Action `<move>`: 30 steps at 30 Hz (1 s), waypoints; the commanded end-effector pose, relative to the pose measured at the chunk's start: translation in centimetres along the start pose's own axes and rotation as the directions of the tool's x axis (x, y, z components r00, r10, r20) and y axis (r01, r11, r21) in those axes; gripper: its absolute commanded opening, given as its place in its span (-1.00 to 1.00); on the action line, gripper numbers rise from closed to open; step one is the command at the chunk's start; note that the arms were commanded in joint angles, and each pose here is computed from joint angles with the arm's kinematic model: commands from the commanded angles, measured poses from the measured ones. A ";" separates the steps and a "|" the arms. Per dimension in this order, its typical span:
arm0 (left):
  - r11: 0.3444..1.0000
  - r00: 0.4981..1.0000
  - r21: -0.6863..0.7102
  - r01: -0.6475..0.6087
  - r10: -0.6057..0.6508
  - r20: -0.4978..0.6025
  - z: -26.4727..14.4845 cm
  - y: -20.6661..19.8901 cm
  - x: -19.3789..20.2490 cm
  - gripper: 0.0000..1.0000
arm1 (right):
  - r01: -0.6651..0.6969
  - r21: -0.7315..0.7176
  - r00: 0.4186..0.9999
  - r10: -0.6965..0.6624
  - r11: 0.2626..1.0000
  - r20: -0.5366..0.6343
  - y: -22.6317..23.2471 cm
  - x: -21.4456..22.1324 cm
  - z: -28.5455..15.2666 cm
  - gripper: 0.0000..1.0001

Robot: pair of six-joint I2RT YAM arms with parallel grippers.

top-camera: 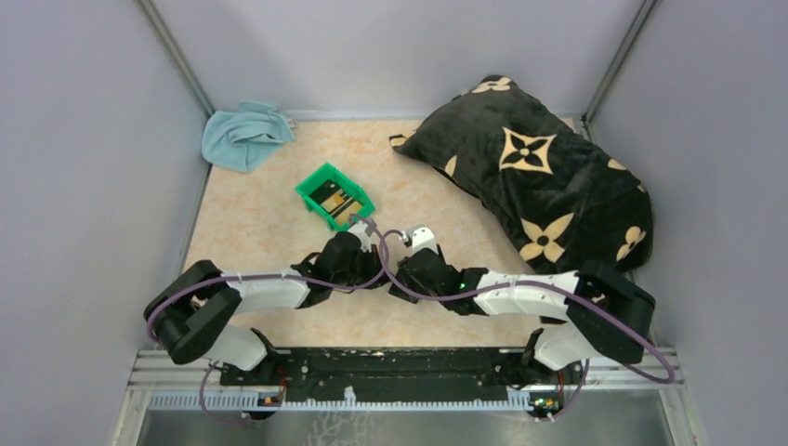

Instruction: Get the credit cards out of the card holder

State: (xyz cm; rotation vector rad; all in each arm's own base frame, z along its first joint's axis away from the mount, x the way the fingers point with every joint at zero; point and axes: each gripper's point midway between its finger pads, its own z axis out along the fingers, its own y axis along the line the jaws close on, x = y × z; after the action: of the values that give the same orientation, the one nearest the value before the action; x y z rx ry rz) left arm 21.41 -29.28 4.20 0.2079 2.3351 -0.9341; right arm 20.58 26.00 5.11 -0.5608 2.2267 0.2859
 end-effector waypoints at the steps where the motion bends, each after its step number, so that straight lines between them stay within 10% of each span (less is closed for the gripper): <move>1: 1.000 0.999 -0.019 0.018 -0.018 0.032 -0.4 0.4 -0.5 -0.95 | -0.045 0.048 0.997 0.042 0.998 0.058 0.7 -2.4 0.8 0.09; 13: 1.000 1.000 -0.002 0.015 -0.015 0.024 -0.4 0.2 -0.3 -0.96 | -0.110 0.143 0.993 0.102 0.984 0.065 -1.4 -1.8 -0.2 -0.99; 22: 1.000 0.995 0.028 -0.007 0.004 0.099 -2.9 -2.1 -3.3 -0.94 | -0.124 0.046 0.973 0.113 0.991 0.200 -0.8 -6.7 -3.8 -1.00; 30: 0.999 0.967 0.002 -0.033 0.031 0.252 -7.1 -2.8 -6.7 -0.34 | -0.073 0.048 0.970 0.060 0.996 0.236 -0.4 -9.7 -4.5 -1.00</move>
State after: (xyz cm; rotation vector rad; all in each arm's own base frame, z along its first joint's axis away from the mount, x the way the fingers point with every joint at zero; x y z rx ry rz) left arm 21.84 -27.48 12.56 0.1514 2.1178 -0.9641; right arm 22.40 25.57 12.54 -0.3982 2.0874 0.2949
